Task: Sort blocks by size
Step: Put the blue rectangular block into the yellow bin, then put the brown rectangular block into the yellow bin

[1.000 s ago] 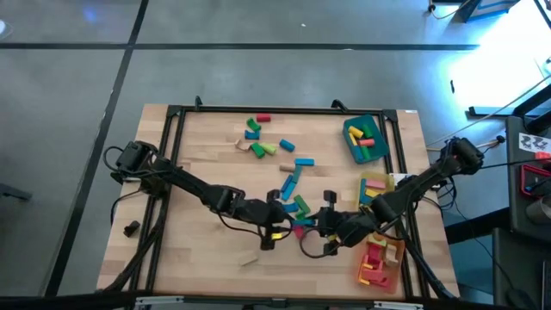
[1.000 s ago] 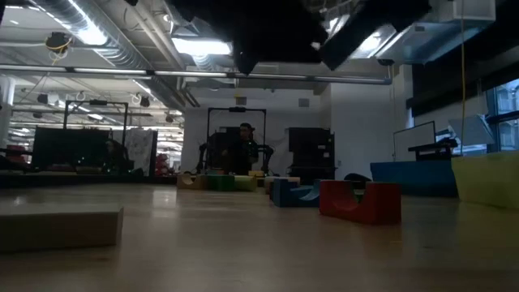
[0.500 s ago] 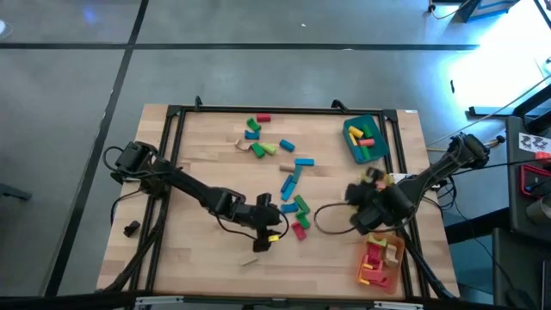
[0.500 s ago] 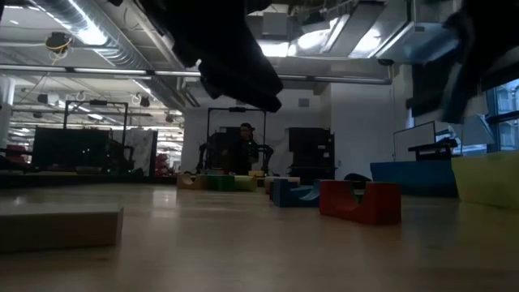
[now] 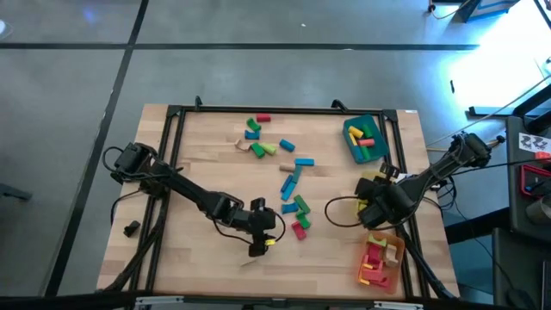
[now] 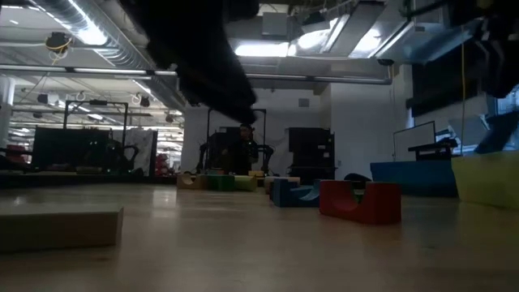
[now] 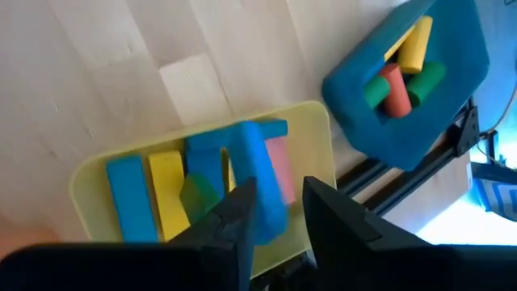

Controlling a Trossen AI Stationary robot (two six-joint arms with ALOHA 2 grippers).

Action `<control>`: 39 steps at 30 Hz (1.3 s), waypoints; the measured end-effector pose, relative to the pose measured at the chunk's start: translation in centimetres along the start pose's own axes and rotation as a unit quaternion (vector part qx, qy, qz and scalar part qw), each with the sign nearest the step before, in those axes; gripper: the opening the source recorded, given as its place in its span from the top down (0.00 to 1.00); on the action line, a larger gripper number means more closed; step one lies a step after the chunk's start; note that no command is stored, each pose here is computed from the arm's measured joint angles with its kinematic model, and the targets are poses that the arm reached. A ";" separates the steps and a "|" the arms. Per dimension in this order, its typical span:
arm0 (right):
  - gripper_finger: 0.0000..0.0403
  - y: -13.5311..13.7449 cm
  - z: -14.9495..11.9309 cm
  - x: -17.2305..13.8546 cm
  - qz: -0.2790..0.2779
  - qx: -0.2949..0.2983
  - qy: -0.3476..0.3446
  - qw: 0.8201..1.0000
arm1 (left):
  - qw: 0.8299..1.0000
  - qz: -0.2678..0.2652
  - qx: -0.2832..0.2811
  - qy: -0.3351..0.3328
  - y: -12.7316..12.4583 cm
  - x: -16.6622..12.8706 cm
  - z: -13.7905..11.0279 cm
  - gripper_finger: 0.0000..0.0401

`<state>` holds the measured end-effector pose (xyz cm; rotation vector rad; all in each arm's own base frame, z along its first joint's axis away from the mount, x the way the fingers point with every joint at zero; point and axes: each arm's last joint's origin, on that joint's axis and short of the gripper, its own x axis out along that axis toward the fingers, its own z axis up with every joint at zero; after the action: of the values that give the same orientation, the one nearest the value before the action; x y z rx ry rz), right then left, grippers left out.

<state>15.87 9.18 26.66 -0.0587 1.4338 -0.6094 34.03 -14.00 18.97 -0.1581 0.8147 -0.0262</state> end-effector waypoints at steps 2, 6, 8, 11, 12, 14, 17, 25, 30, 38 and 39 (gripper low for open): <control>0.73 0.1 -0.1 0.3 -0.004 -0.003 0.007 1.000 | 1.000 0.001 -0.009 0.015 -0.4 -0.1 -0.5 0.59; 0.73 0.1 -0.3 0.7 -0.008 -0.006 0.016 1.000 | 0.998 0.004 -0.026 0.049 -1.4 -0.5 -1.7 0.59; 0.73 0.2 -0.3 0.7 -0.006 -0.006 0.018 1.000 | 0.997 -0.002 -0.034 0.066 -2.0 -0.7 -2.3 0.59; 0.73 0.2 -0.3 0.7 -0.006 -0.005 0.018 1.000 | 0.994 -0.016 -0.053 0.089 -3.0 -1.0 -3.1 0.59; 0.73 0.2 -0.3 0.7 -0.005 -0.005 0.017 1.000 | 0.994 -0.021 -0.059 0.094 -3.3 -1.1 -3.3 0.59; 0.73 0.3 -0.2 0.7 -0.001 -0.003 0.015 1.000 | 0.992 -0.025 -0.065 0.104 -4.1 -1.4 -4.0 0.59; 0.73 0.5 -0.1 0.7 0.013 0.003 0.006 1.000 | 0.992 -0.037 -0.061 0.108 -5.4 -1.9 -4.7 0.59; 0.73 1.7 0.7 0.6 0.069 0.028 -0.031 0.997 | 0.994 -0.015 -0.054 0.094 -7.0 -2.3 -6.4 0.59; 0.73 2.2 1.2 0.5 0.099 0.042 -0.052 0.993 | 0.995 0.002 -0.038 0.091 -7.5 -1.8 -7.2 0.59; 0.73 2.8 1.6 0.3 0.130 0.056 -0.072 0.987 | 0.994 0.023 -0.031 0.106 -7.3 -0.6 -8.2 0.59; 0.73 2.8 1.6 0.3 0.131 0.056 -0.073 0.987 | 0.994 0.025 -0.033 0.105 -7.2 -0.6 -8.2 0.59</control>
<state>18.42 10.94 25.56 0.1696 1.2376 -0.4577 27.97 -22.18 14.98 -0.1989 1.0298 0.0324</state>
